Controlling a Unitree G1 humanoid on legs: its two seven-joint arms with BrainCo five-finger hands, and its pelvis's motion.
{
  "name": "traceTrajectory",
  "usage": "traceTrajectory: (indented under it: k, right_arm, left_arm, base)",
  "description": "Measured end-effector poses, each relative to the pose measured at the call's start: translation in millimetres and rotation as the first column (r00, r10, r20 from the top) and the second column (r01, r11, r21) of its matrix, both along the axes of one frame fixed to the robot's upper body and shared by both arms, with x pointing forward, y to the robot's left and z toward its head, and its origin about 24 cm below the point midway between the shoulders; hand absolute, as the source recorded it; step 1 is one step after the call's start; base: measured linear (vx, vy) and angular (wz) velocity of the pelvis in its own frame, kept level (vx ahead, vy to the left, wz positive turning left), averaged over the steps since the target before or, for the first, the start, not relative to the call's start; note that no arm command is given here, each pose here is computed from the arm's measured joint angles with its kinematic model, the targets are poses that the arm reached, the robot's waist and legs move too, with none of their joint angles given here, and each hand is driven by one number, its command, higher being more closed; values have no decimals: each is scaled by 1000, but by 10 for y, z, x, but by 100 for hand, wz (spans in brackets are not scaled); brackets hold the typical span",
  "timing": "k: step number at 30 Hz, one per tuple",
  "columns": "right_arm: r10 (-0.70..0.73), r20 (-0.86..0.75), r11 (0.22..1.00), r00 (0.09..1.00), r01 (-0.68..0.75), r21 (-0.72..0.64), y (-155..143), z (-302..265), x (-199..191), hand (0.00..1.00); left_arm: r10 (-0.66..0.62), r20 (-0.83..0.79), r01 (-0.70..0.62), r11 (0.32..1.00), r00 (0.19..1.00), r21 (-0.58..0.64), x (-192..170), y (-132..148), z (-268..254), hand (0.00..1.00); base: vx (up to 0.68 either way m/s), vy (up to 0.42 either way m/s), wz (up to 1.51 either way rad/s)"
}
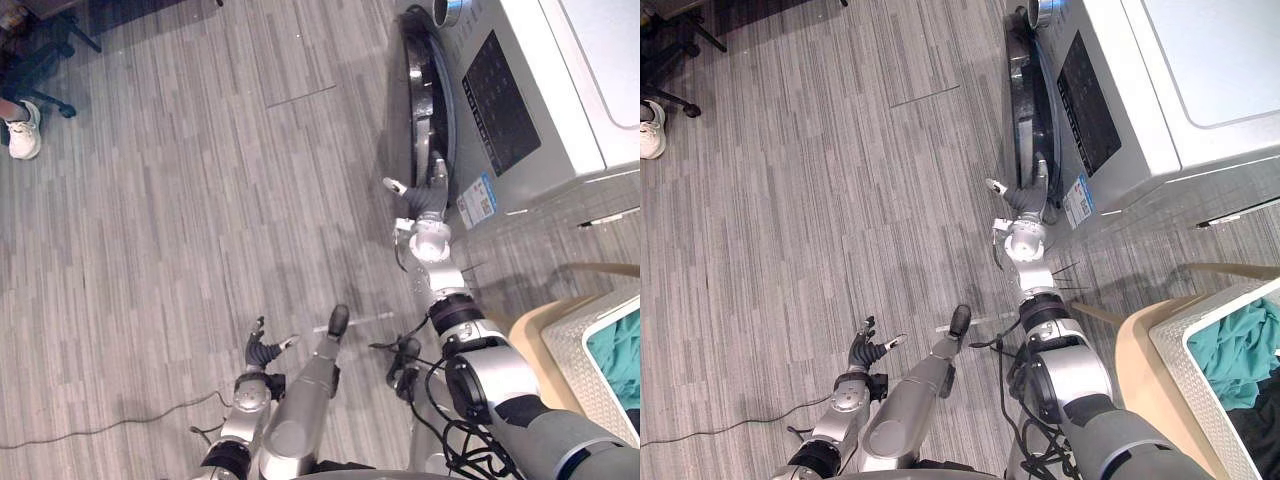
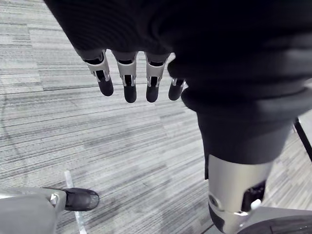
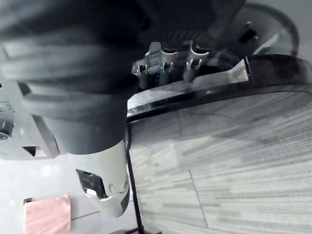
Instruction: Pick up the laundry basket with both hands and put the clothes into the washing machine.
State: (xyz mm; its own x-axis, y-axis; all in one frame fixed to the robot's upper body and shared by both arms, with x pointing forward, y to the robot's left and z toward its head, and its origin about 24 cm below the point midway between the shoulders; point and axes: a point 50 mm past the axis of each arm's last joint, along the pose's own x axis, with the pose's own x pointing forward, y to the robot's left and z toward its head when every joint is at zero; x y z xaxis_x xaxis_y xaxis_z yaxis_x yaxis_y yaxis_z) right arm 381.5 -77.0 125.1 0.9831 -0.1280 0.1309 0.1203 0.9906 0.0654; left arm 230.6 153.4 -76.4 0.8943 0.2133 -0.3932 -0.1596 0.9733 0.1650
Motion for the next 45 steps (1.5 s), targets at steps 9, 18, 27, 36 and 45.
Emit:
traceTrajectory:
  k: [9,18,27,36,45]
  right_arm:
    - [487,462,869,742,-465,-169,1257,1458,-427,0]
    - [466,454,883,759,-429,-188,951,1187,-412,0]
    - [508,98,806,856,-433,-404,421,-126,-529,0]
    - [456,-51,781,889,-427,-455,-80,-671,-821,0]
    - [262,62,901,963,-221,-374,-685,-594,-1166,0]
  left_arm:
    - [-106,173,112,993,979,-26,307,-318,362,0]
    - [-91,166,99,994,982,-39,345,-309,357,0]
    - [-114,200,108,993,973,37,662,-189,557,0]
    - [7,448,-140,954,894,265,1415,731,1712,0]
    - [197,625,-453,846,755,281,1441,1645,2832,0]
  base:
    - [27,-158,84]
    - [-50,-45,-17]
    - [-89,0,-104]
    - [-56,-22,-48]
    - [8,-2,-13]
